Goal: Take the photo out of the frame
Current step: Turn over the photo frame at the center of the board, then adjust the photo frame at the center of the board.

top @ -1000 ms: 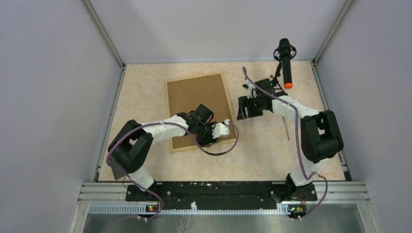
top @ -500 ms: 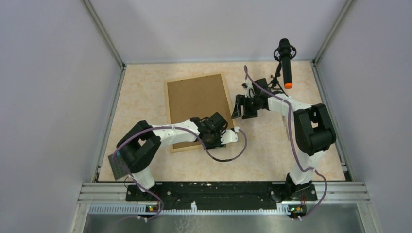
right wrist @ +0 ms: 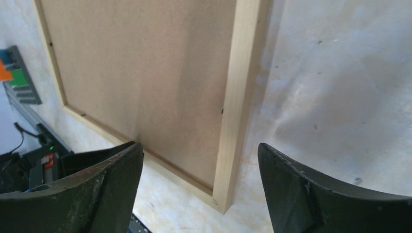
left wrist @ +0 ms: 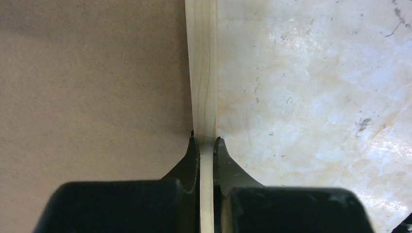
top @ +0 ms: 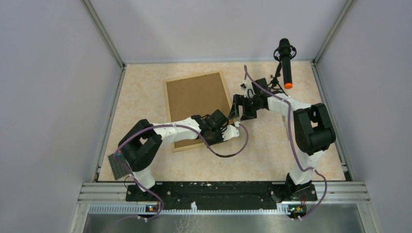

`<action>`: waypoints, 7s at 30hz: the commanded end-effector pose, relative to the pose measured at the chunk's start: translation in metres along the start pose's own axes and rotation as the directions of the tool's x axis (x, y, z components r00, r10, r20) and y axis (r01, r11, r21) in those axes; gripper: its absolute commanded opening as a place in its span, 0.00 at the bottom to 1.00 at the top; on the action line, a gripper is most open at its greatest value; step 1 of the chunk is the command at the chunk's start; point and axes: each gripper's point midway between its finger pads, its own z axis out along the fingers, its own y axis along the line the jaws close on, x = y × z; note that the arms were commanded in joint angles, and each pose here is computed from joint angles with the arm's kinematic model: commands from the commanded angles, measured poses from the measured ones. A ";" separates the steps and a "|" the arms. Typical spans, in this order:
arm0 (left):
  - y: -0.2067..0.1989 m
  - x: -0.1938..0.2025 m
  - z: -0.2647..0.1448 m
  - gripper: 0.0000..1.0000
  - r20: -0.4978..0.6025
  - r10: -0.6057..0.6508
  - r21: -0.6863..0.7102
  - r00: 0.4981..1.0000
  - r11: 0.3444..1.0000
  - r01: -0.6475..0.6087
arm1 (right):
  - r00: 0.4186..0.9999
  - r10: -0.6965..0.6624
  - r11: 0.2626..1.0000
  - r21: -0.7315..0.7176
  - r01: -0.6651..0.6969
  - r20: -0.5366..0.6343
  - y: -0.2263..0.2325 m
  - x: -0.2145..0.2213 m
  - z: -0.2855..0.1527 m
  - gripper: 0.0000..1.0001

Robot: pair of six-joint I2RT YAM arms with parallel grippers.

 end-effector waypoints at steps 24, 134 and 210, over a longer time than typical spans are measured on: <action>-0.012 -0.027 -0.087 0.00 0.312 -0.043 0.096 0.949 0.995 0.014 | 0.973 0.170 0.863 -0.453 -0.224 -0.157 0.062 0.008 0.003 0.86; 0.279 0.207 -0.259 0.99 0.654 -0.755 0.124 0.039 0.158 0.980 | -0.601 -0.797 -0.399 0.799 0.451 -0.059 0.095 0.029 -0.014 0.00; -0.060 0.042 -0.020 0.99 0.124 0.212 -0.010 0.969 0.977 -0.212 | 0.691 -0.674 0.739 0.231 0.633 0.262 0.102 -0.211 0.027 0.95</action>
